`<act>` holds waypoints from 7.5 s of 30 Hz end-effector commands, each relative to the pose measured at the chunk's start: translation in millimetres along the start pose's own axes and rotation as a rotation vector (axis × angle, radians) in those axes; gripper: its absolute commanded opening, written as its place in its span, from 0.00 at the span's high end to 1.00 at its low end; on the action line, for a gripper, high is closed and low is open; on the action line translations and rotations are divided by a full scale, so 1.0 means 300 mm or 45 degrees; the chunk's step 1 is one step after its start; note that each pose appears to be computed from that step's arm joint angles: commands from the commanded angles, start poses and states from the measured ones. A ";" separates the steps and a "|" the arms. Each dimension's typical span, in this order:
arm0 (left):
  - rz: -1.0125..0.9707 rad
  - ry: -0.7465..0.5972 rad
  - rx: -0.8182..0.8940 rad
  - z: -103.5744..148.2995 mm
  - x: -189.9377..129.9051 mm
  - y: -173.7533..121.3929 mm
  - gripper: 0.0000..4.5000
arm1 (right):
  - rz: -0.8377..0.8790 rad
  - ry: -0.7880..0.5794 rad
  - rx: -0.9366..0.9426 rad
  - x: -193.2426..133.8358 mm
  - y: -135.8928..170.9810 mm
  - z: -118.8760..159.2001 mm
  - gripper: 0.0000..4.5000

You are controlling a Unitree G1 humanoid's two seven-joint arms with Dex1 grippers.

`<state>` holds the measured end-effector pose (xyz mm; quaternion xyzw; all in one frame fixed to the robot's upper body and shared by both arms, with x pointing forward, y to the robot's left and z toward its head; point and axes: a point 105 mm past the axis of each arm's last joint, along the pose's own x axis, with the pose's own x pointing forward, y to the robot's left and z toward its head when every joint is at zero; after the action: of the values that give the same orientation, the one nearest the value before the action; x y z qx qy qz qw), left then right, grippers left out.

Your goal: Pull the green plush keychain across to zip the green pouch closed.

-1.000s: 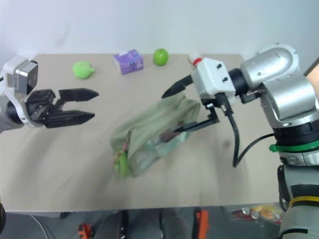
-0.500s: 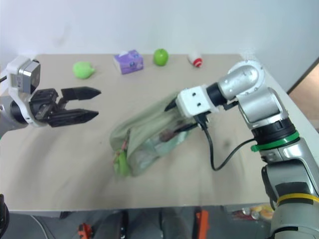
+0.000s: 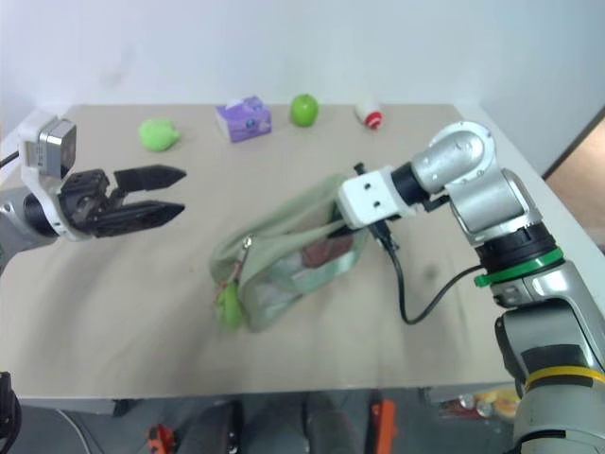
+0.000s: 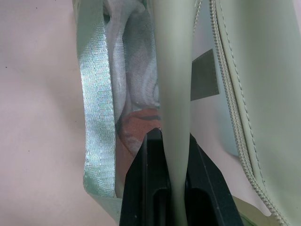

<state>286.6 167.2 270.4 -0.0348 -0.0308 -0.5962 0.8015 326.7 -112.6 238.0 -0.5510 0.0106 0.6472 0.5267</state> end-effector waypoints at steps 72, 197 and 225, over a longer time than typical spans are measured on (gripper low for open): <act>0.307 -0.025 0.013 0.014 -0.266 0.098 0.00 | -0.288 -0.398 0.711 -0.243 -0.021 0.172 0.19; -0.165 0.182 0.581 0.109 0.194 0.088 0.48 | -0.408 -0.300 0.853 0.022 0.090 0.095 1.00; 0.226 0.372 0.219 -0.075 -0.202 0.156 0.01 | -0.356 -0.338 0.842 0.050 0.077 0.102 1.00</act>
<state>315.0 237.7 240.6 0.1030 0.0439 -0.5170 0.8486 293.5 -98.6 214.9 -0.2502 0.0987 0.5922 0.7596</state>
